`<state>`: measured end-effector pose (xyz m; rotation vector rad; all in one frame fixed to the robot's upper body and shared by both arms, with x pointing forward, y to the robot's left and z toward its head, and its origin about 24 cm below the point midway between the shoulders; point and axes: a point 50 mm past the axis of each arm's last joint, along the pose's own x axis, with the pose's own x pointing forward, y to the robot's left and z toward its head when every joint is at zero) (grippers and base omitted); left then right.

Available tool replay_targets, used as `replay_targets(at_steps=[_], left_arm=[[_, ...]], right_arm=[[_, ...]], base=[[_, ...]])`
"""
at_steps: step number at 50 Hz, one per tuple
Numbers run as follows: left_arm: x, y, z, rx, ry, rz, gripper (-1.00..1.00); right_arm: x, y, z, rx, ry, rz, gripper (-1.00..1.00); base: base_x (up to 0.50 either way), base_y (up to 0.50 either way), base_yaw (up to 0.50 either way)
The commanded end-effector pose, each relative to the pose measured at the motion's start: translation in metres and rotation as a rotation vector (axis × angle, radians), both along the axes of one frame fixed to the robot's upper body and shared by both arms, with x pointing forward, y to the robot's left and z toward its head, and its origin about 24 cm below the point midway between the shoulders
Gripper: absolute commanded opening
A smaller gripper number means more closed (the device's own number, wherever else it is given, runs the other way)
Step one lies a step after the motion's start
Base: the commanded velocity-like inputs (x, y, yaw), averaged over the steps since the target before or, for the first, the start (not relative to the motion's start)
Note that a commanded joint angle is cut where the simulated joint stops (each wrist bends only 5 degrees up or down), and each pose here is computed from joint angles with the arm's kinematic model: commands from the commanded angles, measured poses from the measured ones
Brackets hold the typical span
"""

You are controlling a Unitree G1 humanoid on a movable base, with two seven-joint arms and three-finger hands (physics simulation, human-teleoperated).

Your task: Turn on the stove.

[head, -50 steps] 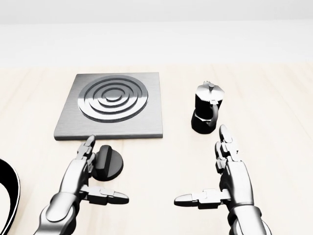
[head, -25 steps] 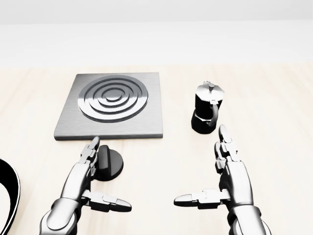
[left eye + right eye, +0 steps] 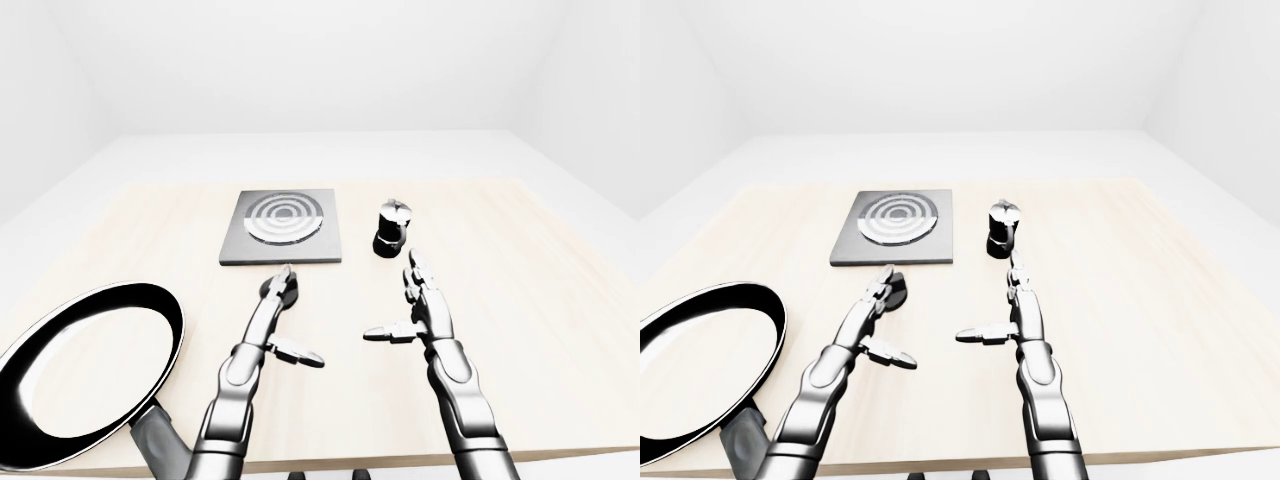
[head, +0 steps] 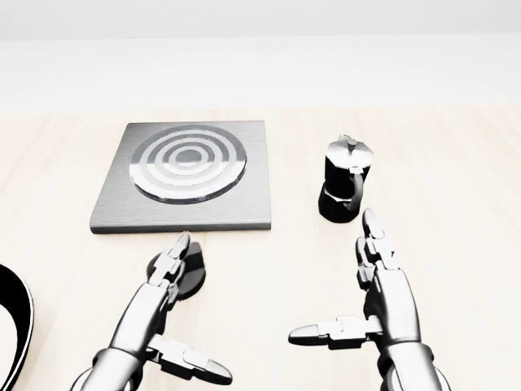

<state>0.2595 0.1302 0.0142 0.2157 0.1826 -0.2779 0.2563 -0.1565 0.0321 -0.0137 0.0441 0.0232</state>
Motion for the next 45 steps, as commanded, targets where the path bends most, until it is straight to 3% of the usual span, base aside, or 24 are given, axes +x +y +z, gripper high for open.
replay_targets(at_steps=[1, 8, 12, 13, 16, 17, 18, 22, 34, 45], left_arm=[[-0.002, -0.02, 0.023, -0.072, -0.083, -0.118, 1.0], [-0.006, -0.022, 0.047, -0.103, -0.181, -0.138, 1.0], [-0.004, -0.016, 0.081, -0.129, -0.33, -0.104, 1.0], [-0.004, -0.013, 0.094, -0.158, -0.382, -0.087, 1.0], [-0.016, 0.008, 0.164, -0.216, -0.711, 0.053, 1.0], [-0.017, 0.009, 0.165, -0.217, -0.719, 0.057, 1.0], [-0.031, 0.018, 0.194, -0.222, -0.868, 0.099, 1.0], [-0.054, 0.028, 0.224, -0.247, -1.044, 0.129, 1.0], [-0.087, 0.041, 0.26, -0.275, -1.289, 0.173, 1.0], [-0.096, 0.053, 0.272, -0.297, -1.363, 0.203, 1.0]], right_arm=[[-0.001, 0.0, 0.001, -0.005, 0.002, 0.001, 1.0], [-0.002, 0.001, 0.001, -0.006, 0.002, 0.003, 1.0], [-0.002, 0.001, 0.0, -0.008, 0.002, 0.004, 1.0], [-0.002, 0.001, 0.0, -0.008, 0.002, 0.004, 1.0], [-0.002, 0.001, 0.0, -0.008, 0.003, 0.004, 1.0], [-0.002, 0.001, 0.0, -0.008, 0.003, 0.004, 1.0], [-0.002, 0.001, 0.0, -0.008, 0.004, 0.004, 1.0], [-0.002, 0.001, 0.0, -0.009, 0.004, 0.005, 1.0], [-0.002, 0.001, -0.001, -0.012, 0.006, 0.005, 1.0], [-0.001, 0.001, -0.001, -0.015, 0.008, 0.002, 1.0]], base=[[0.0, 0.0, 0.0], [0.0, 0.0, 0.0], [0.0, 0.0, 0.0], [0.0, 0.0, 0.0], [0.0, 0.0, 0.0], [0.0, 0.0, 0.0], [0.0, 0.0, 0.0], [0.0, 0.0, 0.0], [0.0, 0.0, 0.0], [0.0, 0.0, 0.0]])
